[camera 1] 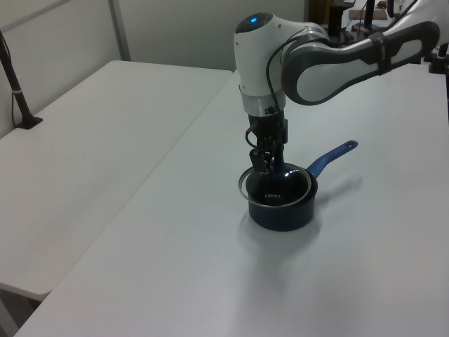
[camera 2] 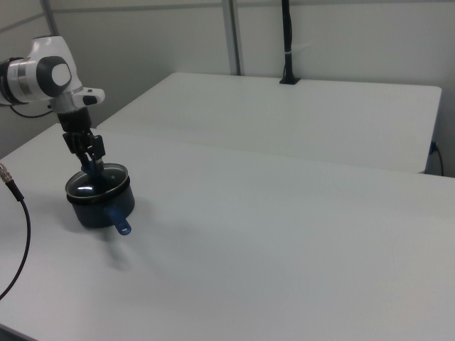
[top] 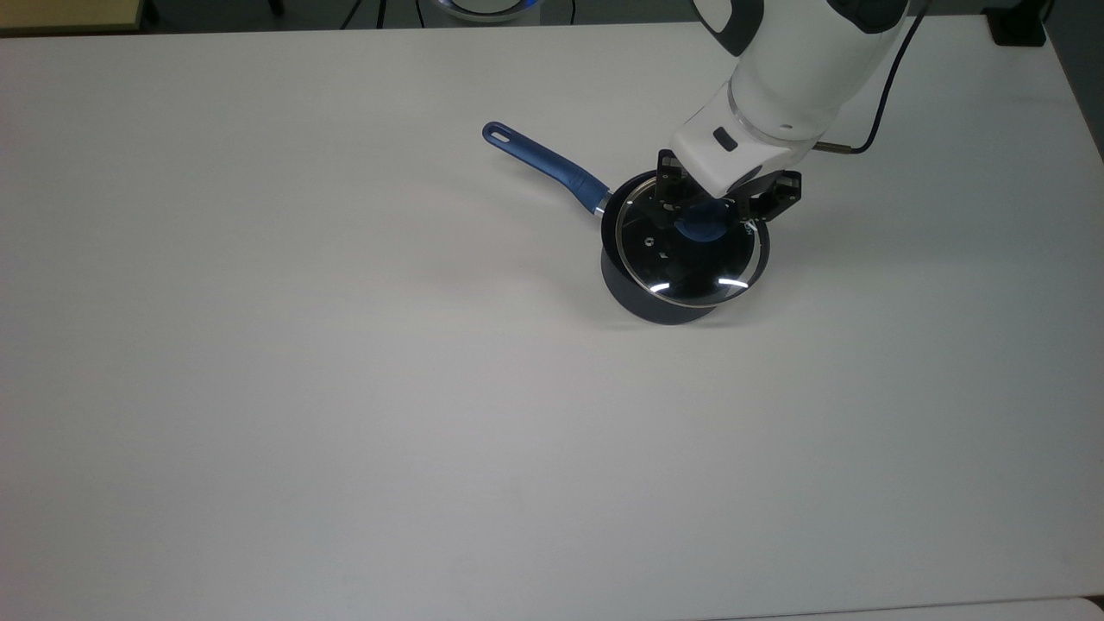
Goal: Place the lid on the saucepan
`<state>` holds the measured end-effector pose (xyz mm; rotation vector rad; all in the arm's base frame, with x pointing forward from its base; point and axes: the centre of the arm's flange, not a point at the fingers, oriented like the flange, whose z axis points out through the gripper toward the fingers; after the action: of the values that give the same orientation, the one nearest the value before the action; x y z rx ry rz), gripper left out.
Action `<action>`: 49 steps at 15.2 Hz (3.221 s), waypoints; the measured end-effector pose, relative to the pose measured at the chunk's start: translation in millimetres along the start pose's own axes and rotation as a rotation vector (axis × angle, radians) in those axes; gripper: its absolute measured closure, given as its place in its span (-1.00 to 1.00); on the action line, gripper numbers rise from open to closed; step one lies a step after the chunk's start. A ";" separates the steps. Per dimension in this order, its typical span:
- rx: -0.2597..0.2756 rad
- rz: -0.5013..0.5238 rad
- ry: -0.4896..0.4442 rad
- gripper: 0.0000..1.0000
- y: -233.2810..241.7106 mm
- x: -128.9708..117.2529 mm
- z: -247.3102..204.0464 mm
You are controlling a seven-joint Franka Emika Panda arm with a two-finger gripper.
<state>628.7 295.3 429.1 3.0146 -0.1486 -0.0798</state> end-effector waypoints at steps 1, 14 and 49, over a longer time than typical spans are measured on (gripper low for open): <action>0.000 -0.001 0.000 -0.20 0.1 -0.1 0.0; 0.004 -0.020 -0.014 -0.20 17.9 -6.3 4.8; 0.107 -0.013 0.012 -1.00 369.1 -47.4 -147.5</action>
<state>555.3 -46.9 623.5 3.1223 -0.1360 -0.0561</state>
